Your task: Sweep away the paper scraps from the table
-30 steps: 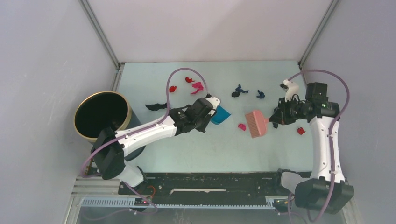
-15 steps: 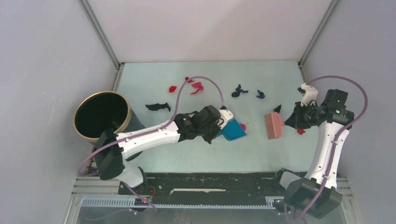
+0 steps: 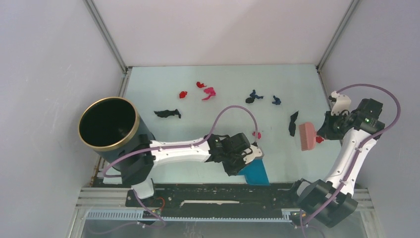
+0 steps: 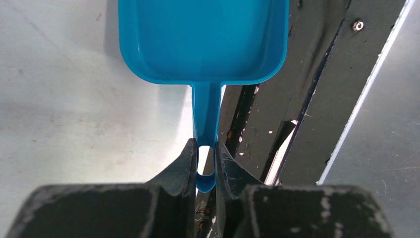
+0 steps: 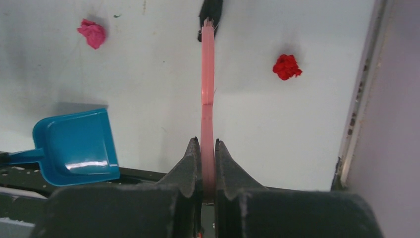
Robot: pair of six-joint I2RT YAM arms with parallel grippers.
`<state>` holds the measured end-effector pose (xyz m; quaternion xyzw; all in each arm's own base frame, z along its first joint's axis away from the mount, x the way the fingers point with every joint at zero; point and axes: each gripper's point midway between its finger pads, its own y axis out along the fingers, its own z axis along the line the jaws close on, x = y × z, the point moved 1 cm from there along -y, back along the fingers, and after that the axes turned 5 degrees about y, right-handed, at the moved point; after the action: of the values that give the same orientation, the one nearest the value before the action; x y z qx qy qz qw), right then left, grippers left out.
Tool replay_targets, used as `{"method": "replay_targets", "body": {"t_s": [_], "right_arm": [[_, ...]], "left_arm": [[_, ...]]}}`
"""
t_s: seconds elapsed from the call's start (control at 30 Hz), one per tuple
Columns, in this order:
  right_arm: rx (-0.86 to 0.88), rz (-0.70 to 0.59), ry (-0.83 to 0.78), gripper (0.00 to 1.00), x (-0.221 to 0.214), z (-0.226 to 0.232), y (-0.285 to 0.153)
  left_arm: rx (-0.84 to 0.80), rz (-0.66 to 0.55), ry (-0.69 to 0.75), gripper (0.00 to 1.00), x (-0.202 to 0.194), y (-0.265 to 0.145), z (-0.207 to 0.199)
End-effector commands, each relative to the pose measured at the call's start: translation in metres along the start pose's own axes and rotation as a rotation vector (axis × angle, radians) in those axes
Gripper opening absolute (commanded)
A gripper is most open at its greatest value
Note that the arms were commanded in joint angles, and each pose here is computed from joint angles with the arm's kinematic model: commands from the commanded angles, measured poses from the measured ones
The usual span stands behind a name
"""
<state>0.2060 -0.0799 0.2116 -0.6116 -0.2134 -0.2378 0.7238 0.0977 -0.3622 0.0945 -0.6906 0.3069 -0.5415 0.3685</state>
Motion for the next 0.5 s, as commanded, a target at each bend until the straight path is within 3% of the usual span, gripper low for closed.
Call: {"method": "replay_targets", "body": {"t_s": [0.0, 0.33, 0.47], "right_arm": [[-0.079, -0.029, -0.054, 0.00, 0.003, -0.019, 0.003], [-0.125, 0.037, -0.067, 0.00, -0.011, -0.037, 0.020], [-0.106, 0.046, -0.062, 0.00, -0.012, -0.035, 0.026]], "left_arm": [[-0.029, -0.011, -0.017, 0.00, 0.017, 0.003, -0.004], [0.119, -0.003, -0.098, 0.00, 0.024, 0.013, 0.025], [0.195, -0.100, -0.194, 0.20, 0.042, 0.019, 0.051]]}}
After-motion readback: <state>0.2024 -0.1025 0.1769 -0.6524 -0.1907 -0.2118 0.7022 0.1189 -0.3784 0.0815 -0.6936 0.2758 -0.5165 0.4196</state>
